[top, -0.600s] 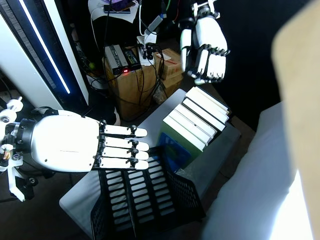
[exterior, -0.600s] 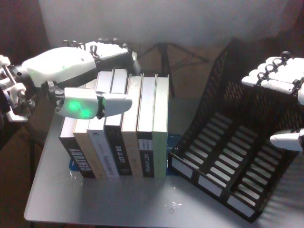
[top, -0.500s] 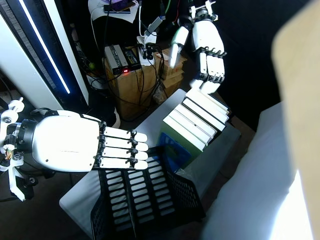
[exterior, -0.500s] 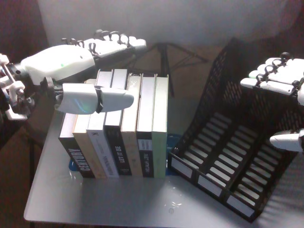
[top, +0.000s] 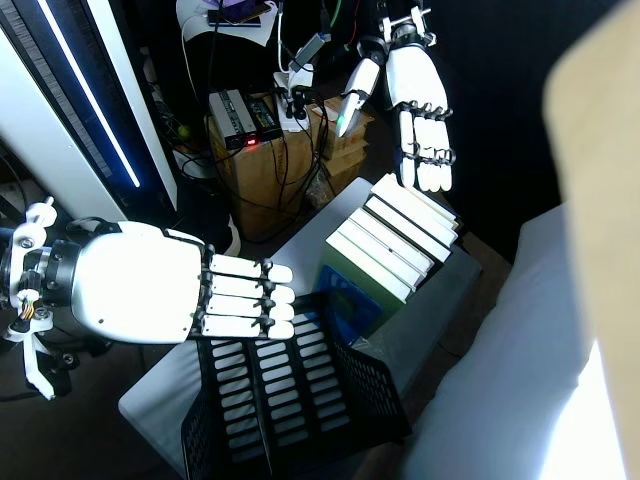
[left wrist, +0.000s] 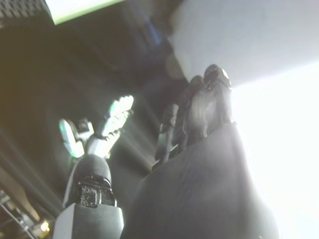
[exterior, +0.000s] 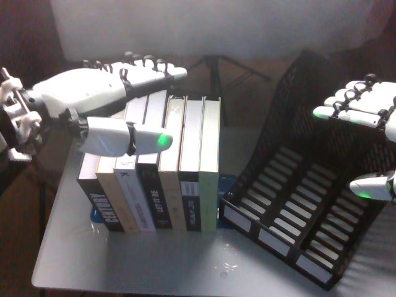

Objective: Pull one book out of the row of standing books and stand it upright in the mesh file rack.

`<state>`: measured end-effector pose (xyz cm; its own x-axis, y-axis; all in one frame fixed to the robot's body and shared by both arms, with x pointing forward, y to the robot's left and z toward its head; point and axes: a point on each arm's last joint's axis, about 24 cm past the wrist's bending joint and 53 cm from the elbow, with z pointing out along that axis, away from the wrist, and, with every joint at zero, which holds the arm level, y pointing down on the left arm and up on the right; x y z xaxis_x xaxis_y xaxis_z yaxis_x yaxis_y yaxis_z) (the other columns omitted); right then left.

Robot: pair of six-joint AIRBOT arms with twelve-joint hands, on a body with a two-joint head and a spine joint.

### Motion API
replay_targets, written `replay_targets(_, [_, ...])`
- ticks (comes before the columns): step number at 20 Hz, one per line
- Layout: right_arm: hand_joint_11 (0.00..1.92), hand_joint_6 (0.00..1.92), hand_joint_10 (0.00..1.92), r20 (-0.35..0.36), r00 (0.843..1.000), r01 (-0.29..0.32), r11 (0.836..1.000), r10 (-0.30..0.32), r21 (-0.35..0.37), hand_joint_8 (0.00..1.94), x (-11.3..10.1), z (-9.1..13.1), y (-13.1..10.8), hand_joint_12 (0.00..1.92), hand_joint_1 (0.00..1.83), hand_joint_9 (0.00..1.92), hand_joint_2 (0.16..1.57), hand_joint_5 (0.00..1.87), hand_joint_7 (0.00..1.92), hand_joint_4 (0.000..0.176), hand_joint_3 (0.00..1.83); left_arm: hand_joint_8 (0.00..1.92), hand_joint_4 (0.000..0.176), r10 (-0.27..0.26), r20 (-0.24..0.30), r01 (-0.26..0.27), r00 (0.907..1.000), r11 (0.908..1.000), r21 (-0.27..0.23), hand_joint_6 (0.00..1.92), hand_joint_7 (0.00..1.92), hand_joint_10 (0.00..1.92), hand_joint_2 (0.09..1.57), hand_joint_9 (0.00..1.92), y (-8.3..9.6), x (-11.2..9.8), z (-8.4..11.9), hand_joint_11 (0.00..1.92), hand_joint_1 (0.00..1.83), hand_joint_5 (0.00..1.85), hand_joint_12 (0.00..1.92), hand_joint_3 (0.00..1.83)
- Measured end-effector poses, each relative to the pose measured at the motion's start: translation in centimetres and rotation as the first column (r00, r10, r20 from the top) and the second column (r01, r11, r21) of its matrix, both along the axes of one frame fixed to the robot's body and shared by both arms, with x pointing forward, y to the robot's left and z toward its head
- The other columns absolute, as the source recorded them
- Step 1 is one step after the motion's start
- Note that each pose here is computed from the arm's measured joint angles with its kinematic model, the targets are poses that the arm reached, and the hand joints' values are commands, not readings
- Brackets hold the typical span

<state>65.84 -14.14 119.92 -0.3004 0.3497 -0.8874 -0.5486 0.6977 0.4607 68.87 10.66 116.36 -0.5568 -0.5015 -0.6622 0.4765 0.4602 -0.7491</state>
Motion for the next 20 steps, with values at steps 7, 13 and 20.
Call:
replay_targets(7, [0.00, 0.00, 0.00, -0.014, 1.000, -0.001, 1.000, 0.001, 0.004, 0.00, 0.0, -0.6, 0.2, 0.00, 0.23, 0.00, 1.20, 0.00, 0.00, 0.000, 0.00, 0.00, 0.098, 0.030, -0.038, -0.025, 0.9988, 0.9910, 0.131, 0.04, 0.00, 0.00, 1.18, 0.00, -1.2, 2.0, -3.2, 0.00, 0.17, 0.34, 0.00, 0.00])
replay_targets(13, [0.00, 0.00, 0.00, -0.024, 1.000, 0.007, 1.000, -0.007, 0.009, 0.00, 0.2, -0.9, 0.1, 0.00, 0.19, 0.00, 1.20, 0.00, 0.00, 0.000, 0.00, 0.00, 0.024, 0.058, -0.066, -0.044, 0.9962, 0.9809, 0.189, 0.04, 0.00, 0.00, 1.18, 0.00, -1.2, 2.8, -5.1, 0.00, 0.17, 0.53, 0.00, 0.00])
replay_targets(20, [0.00, 0.00, 0.00, -0.037, 0.999, 0.005, 1.000, -0.005, 0.008, 0.00, 0.1, -1.5, 0.2, 0.00, 0.20, 0.00, 1.22, 0.00, 0.00, 0.000, 0.01, 0.00, 0.043, 0.083, -0.088, -0.061, 0.9927, 0.9734, 0.221, 0.02, 0.00, 0.00, 1.19, 0.00, -1.0, 3.2, -6.0, 0.00, 0.12, 0.53, 0.00, 0.00])
